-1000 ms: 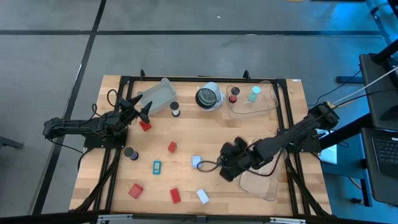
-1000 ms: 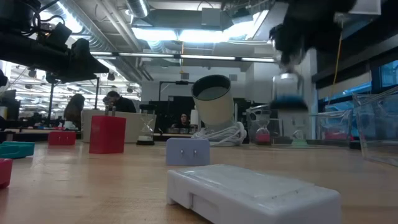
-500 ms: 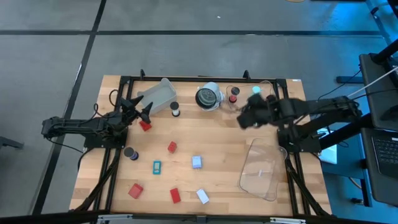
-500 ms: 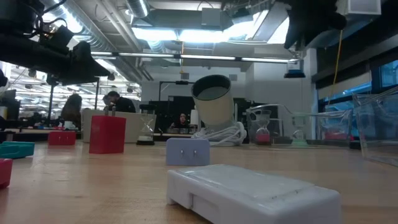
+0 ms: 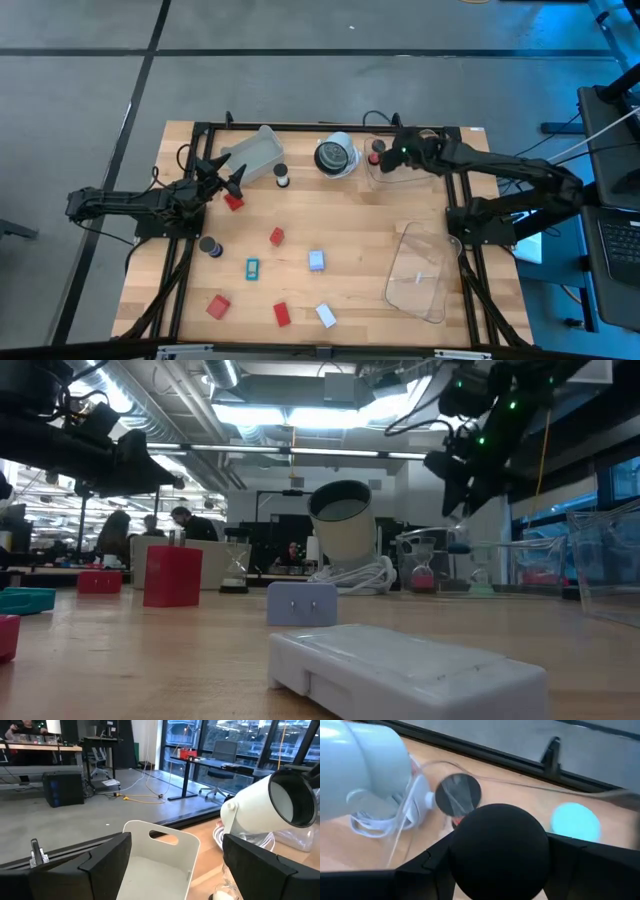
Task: Pick & Place Office items
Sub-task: Put the right blue hourglass into the top transparent bin
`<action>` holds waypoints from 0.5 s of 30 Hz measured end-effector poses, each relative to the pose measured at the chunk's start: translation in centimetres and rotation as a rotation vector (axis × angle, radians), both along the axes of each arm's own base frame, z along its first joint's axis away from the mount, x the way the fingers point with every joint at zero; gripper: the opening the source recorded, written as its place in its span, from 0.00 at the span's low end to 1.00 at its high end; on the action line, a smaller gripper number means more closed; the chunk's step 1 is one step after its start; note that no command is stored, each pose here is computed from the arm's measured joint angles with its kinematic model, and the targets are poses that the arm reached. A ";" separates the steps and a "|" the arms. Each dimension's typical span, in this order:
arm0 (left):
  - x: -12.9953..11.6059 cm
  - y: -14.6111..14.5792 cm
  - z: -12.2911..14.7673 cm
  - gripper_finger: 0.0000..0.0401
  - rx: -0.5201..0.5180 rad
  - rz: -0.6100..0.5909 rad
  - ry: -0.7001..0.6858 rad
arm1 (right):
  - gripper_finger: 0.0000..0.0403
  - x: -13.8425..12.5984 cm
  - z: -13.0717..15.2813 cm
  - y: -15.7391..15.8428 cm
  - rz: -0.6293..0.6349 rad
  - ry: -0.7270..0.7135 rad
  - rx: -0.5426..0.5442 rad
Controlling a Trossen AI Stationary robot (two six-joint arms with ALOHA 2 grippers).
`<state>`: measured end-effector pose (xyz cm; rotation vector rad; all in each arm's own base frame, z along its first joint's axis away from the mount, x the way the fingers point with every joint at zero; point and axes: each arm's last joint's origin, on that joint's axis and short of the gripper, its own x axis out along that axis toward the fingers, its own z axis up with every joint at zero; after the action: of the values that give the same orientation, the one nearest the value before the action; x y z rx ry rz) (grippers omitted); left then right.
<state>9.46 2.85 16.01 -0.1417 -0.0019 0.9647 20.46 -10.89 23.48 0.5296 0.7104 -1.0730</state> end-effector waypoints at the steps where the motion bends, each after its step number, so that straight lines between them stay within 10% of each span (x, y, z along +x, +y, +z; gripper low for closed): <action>1: 0.0 0.0 0.0 0.77 0.000 0.000 0.001 | 0.50 -0.1 -0.3 -0.5 0.001 -0.007 0.004; 15: 0.0 0.0 0.0 0.77 0.001 -0.001 0.003 | 0.52 0.8 -3.9 -2.8 0.011 0.076 0.077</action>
<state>9.47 2.85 15.99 -0.1396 0.0004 0.9637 21.23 -13.68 19.62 0.5531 0.8230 -1.0632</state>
